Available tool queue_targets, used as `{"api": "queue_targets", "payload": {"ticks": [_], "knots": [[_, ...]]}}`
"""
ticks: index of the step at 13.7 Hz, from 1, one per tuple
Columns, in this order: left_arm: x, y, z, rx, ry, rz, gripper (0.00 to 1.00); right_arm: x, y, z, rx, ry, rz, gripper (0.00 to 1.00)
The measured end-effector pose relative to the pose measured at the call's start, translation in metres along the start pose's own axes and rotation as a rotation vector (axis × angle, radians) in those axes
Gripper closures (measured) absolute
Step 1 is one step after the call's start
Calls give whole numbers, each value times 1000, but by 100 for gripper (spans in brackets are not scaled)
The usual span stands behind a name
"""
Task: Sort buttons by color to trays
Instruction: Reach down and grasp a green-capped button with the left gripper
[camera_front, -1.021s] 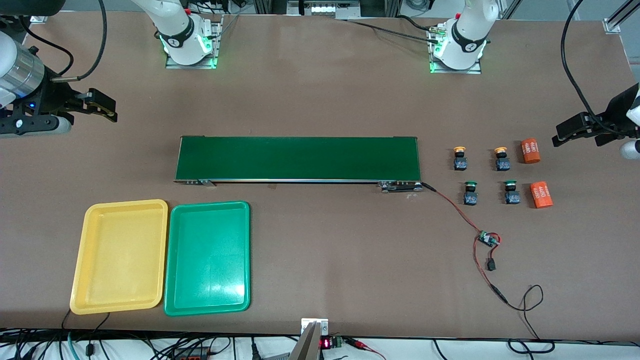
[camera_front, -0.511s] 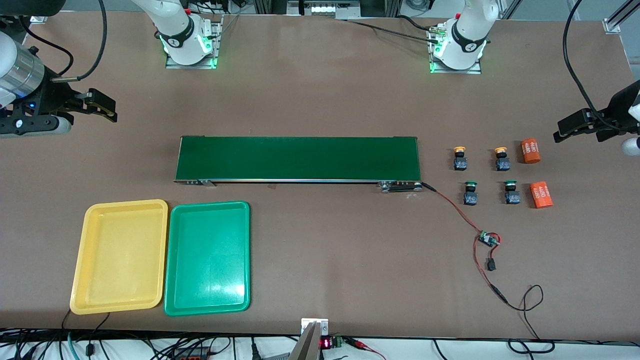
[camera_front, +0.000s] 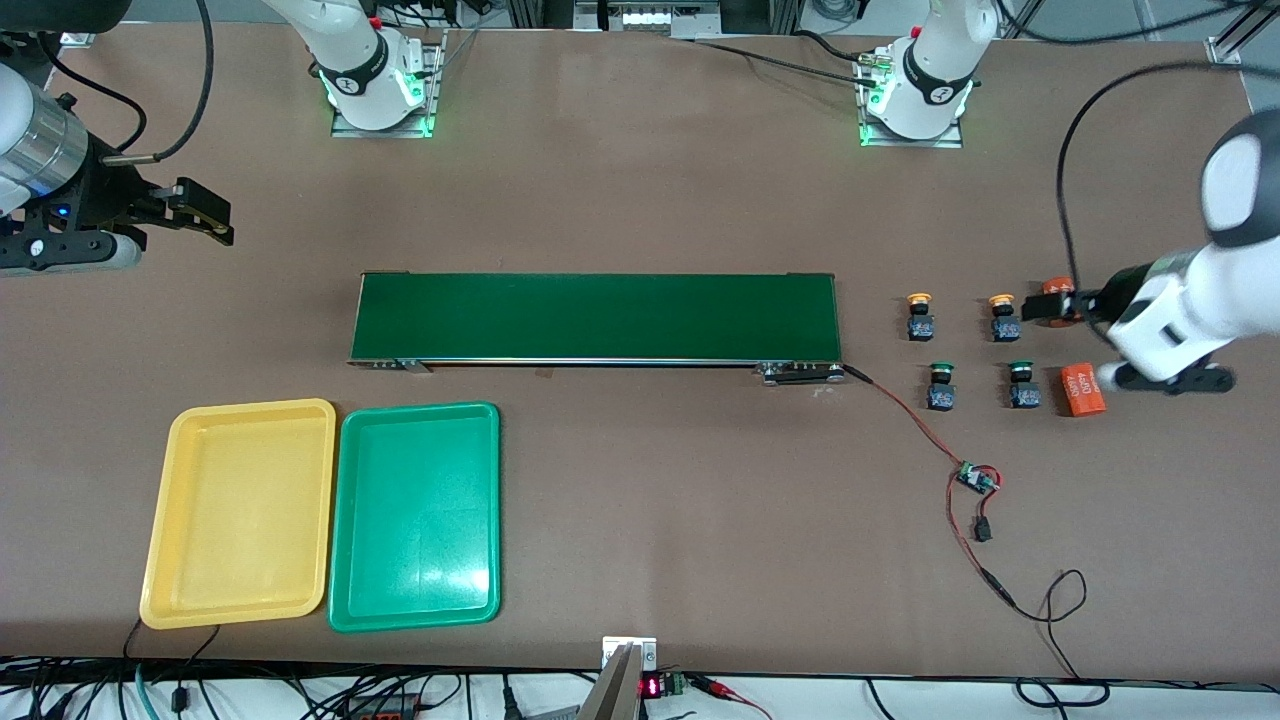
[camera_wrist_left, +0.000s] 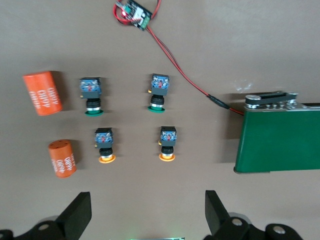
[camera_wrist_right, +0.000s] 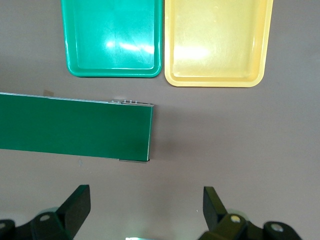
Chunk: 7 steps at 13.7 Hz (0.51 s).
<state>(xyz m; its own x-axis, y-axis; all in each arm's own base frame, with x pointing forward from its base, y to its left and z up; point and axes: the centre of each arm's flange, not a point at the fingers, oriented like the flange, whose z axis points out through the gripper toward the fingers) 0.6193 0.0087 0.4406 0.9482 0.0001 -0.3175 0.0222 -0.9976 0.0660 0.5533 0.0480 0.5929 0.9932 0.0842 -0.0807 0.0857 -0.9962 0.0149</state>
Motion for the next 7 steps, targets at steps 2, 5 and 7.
{"api": "queue_targets", "payload": {"ticks": [2,5,7], "knots": [[30,-4,30,-8,-38,-1,0,0,0,0,0,0,0,0],[73,0,61,-15,-7,9,0,0,0,1,0,-1,0,0],[92,4,73,-16,41,15,0,1,1,2,0,-3,2,0]]}}
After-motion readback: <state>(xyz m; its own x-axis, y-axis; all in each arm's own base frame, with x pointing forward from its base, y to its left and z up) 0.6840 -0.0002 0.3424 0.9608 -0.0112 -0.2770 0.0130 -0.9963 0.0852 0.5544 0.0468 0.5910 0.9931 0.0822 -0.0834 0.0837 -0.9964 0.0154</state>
